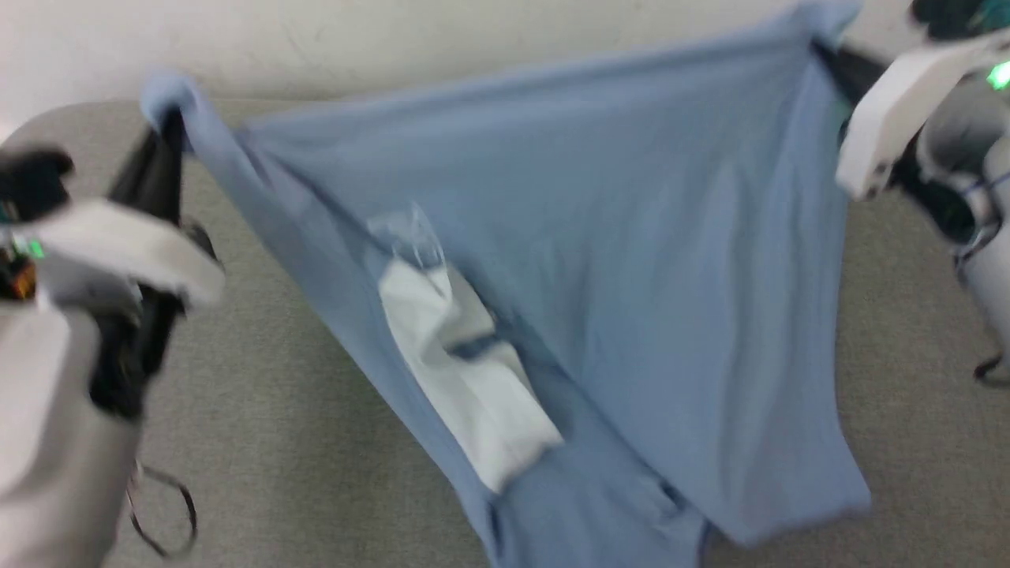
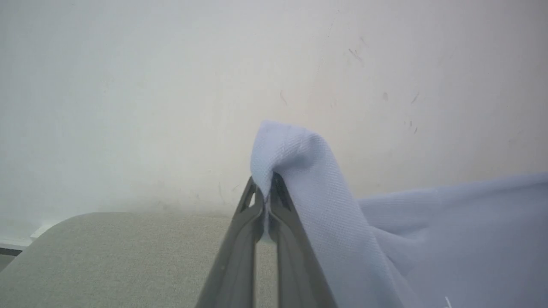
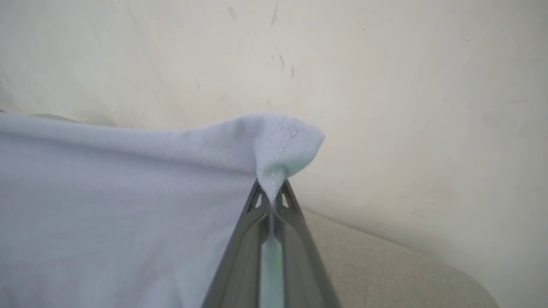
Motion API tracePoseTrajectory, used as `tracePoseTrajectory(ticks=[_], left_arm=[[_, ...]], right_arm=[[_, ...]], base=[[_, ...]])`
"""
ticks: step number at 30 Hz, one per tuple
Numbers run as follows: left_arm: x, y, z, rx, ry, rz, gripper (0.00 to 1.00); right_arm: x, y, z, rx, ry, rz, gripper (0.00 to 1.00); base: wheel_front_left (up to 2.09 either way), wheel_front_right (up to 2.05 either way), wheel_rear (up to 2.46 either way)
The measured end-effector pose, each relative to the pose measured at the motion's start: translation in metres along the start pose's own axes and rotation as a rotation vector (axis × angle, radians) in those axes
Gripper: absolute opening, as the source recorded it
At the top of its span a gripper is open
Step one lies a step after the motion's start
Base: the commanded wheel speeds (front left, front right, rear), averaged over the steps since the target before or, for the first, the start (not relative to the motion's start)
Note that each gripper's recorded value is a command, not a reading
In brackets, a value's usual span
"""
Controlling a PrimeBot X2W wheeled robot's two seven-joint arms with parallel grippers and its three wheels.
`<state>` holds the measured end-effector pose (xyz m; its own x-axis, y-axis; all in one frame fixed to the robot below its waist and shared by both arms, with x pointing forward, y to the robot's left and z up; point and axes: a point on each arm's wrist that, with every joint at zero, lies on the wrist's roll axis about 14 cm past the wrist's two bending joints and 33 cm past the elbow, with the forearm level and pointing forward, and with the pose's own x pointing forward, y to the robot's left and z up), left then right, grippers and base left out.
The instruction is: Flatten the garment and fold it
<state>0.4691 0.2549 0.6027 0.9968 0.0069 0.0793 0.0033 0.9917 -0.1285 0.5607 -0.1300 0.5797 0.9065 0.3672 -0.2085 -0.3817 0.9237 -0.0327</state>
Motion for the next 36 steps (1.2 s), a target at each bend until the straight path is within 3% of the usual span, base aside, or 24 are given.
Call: tracePoseTrajectory(ticks=[11,17,21,27,32,36], left_arm=[[0.128,-0.018,0.102,0.038,-0.225,-0.058,0.0],[0.166,-0.037,0.16,0.087,-0.42,-0.099,0.0],[0.188,-0.043,0.147,0.102,-0.408,-0.116,0.0],[0.21,-0.03,0.081,0.064,-0.279,-0.088,0.0],[0.208,-0.011,0.009,-0.008,-0.134,-0.044,0.0],[0.18,0.001,-0.066,-0.07,0.026,0.0,0.0]], right_arm=[[0.001,-0.075,0.149,-0.123,-0.468,-0.221,0.0],[0.0,-0.098,0.185,-0.177,-0.595,-0.278,0.0],[0.016,-0.106,0.169,-0.186,-0.561,-0.29,0.0],[0.053,-0.097,0.119,-0.158,-0.455,-0.251,0.0],[0.081,-0.074,0.044,-0.11,-0.296,-0.185,0.0],[0.085,-0.056,-0.021,-0.059,-0.173,-0.145,0.0]], base=[[0.0,0.0,0.0],[0.0,0.0,0.0],[0.0,0.0,0.0],[0.0,0.0,0.0],[0.0,0.0,0.0],[0.0,0.0,0.0]])
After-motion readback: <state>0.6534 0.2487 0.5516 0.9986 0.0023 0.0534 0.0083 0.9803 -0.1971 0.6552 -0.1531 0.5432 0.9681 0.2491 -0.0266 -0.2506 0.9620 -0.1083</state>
